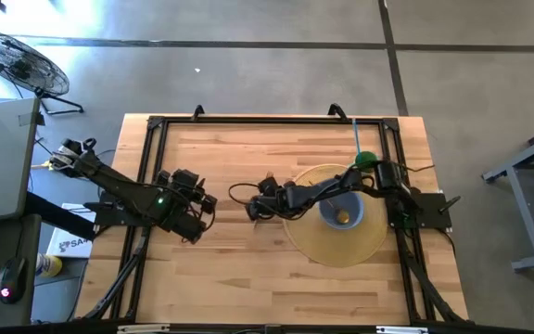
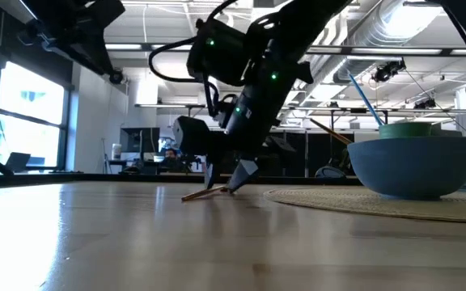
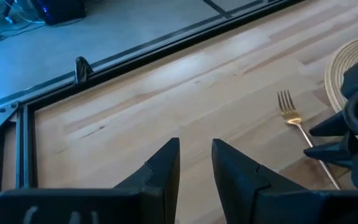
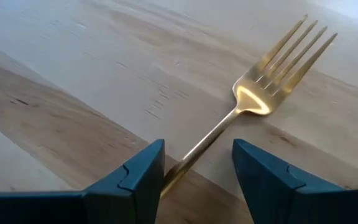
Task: Pick & Place Utensil
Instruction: Put the fork into the blue bowl
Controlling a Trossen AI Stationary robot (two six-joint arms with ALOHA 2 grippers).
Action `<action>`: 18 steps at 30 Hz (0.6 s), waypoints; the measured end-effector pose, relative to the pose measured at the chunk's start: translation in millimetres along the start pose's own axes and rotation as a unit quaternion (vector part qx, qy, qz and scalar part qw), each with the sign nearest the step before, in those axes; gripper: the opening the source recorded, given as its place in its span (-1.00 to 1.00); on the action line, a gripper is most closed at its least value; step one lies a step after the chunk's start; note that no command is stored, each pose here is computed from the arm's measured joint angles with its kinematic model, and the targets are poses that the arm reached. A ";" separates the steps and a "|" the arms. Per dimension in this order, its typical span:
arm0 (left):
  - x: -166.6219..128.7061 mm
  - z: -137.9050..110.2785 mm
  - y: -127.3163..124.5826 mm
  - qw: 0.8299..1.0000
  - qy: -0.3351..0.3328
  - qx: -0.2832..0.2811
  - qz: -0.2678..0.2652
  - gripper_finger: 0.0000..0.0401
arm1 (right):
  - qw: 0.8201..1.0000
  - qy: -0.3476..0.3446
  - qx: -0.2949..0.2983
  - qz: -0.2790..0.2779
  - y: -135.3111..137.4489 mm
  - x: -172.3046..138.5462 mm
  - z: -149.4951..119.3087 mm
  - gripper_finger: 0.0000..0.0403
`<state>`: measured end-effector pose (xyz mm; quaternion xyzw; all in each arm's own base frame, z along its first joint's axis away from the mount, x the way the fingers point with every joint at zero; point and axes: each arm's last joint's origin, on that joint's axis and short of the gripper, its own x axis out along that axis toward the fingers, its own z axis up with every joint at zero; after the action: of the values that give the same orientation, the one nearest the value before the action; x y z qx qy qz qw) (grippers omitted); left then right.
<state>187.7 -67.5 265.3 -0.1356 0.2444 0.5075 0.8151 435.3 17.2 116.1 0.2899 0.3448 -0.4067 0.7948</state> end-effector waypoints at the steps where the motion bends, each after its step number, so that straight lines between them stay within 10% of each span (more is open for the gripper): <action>1: 0.1 0.0 0.0 1.000 0.000 0.000 0.000 -0.55 | 1.000 -0.003 -0.001 -0.003 -0.1 1.3 -0.7 -0.09; 18: 0.4 0.3 0.1 1.000 -0.002 -0.005 0.001 -0.55 | 0.999 -0.012 -0.024 -0.029 -1.5 2.3 -9.5 -0.56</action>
<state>187.8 -67.0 265.3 -0.1387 0.2406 0.5100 0.8141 432.1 22.5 108.5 0.2556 0.3531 -0.4247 0.7935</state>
